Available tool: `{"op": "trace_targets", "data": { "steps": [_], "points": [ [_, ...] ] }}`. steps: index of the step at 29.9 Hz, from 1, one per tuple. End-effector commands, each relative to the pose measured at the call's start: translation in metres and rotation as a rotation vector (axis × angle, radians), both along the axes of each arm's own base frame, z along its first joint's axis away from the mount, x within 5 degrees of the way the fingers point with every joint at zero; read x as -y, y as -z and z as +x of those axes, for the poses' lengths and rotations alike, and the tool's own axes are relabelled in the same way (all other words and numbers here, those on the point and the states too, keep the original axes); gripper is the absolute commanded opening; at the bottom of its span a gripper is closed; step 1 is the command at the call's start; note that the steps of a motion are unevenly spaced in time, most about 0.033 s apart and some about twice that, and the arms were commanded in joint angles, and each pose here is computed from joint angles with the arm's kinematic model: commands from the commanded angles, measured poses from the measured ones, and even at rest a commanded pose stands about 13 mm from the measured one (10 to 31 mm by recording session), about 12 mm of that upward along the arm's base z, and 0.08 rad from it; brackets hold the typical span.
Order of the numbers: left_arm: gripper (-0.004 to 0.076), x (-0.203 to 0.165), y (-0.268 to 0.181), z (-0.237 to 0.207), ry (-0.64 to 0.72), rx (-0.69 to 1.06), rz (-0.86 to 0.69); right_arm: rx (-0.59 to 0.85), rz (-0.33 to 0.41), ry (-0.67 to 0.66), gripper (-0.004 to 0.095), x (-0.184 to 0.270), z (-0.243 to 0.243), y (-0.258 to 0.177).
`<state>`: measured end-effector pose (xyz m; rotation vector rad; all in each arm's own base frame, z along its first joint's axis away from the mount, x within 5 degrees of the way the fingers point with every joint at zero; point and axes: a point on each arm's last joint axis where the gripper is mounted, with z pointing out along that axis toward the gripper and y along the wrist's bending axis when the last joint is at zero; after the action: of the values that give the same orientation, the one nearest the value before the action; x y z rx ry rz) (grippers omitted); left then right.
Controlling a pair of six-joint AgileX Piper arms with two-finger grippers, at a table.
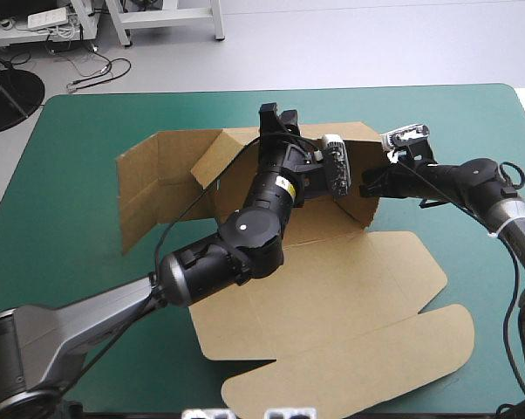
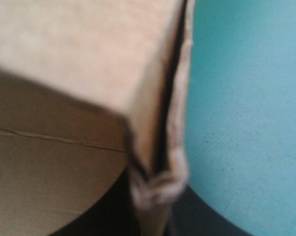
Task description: Fold the box
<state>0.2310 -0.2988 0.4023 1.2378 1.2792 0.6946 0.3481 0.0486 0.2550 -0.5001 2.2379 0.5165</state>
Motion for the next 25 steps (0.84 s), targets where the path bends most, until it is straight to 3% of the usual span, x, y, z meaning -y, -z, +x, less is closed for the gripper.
{"op": "trace_targets", "data": {
  "steps": [1, 6, 10, 13, 19, 25],
  "points": [
    [0.0315, -0.035, -0.06, -0.027, -0.015, 0.121, -0.129, 0.024, 0.003, 0.007, 0.0, -0.001, -0.004, -0.016],
    [0.021, -0.058, -0.076, -0.038, -0.016, 0.055, -0.244, 0.026, 0.004, 0.03, 0.0, 0.001, -0.005, -0.02],
    [0.0145, -0.068, -0.082, -0.038, -0.068, 0.082, -0.238, 0.03, 0.008, 0.049, 0.0, 0.002, -0.008, -0.026],
    [-0.0013, -0.085, -0.089, -0.028, -0.126, 0.102, -0.278, 0.022, 0.004, 0.065, 0.0, 0.003, -0.014, -0.032],
    [0.0001, -0.14, -0.096, 0.013, -0.332, 0.006, -0.423, -0.005, -0.036, 0.086, 0.0, 0.007, -0.036, -0.054],
    [0.0001, -0.214, -0.091, 0.045, -0.581, -0.117, -0.63, -0.168, -0.047, 0.07, 0.0002, 0.004, -0.059, -0.069]
  ]
}}
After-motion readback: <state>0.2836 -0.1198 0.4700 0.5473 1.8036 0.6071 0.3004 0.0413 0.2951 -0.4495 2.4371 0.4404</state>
